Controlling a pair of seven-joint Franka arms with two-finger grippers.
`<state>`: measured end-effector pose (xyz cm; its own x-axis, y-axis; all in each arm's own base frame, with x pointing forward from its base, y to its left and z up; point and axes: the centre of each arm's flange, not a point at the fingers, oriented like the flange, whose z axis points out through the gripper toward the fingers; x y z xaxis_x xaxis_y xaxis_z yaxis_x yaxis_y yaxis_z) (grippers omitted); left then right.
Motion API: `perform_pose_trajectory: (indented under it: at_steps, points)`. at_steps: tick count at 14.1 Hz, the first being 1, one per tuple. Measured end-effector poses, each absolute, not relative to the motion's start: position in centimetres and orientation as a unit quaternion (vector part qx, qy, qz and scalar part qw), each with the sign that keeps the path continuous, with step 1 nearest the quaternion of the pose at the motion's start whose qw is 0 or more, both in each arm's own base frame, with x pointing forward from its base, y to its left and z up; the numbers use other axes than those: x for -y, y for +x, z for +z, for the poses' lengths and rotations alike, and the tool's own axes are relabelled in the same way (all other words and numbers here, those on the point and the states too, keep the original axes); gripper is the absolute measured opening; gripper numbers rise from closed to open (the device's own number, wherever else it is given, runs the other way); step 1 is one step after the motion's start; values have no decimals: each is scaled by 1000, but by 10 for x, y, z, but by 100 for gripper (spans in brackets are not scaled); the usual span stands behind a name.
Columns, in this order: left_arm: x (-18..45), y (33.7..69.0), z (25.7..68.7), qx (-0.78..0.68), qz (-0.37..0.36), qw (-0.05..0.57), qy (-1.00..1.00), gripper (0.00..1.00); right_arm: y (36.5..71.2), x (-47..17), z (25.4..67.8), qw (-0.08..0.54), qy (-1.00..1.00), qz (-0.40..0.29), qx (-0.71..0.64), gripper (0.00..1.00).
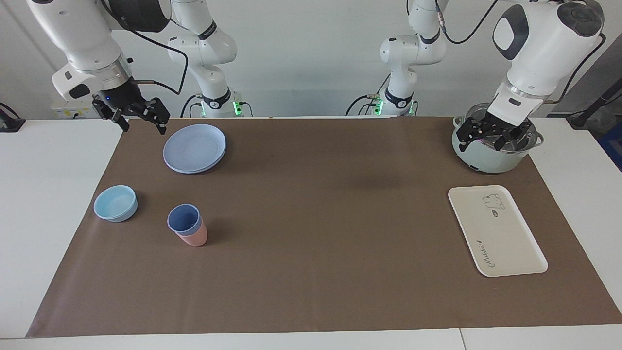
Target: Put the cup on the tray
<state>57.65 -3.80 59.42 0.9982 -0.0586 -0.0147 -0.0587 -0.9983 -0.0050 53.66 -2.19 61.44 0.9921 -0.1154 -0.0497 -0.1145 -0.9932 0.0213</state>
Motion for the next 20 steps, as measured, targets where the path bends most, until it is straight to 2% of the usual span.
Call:
perform_pose_trajectory:
  at_steps: [6, 10, 13, 20]
  points:
    - [38, 576, 594, -29, 7, 3, -1000, 100, 537, 22, 615, 9, 998, -25, 58, 100]
    - [38, 576, 594, -29, 7, 3, -1000, 100, 548, 28, 615, 9, 1000, 19, -8, 100]
    - [38, 576, 594, -29, 7, 3, -1000, 100, 558, 52, 589, 0, 993, 68, -95, 100]
    - [38, 576, 594, -29, 7, 3, -1000, 100, 560, 125, 513, -71, 950, 141, -270, 100]
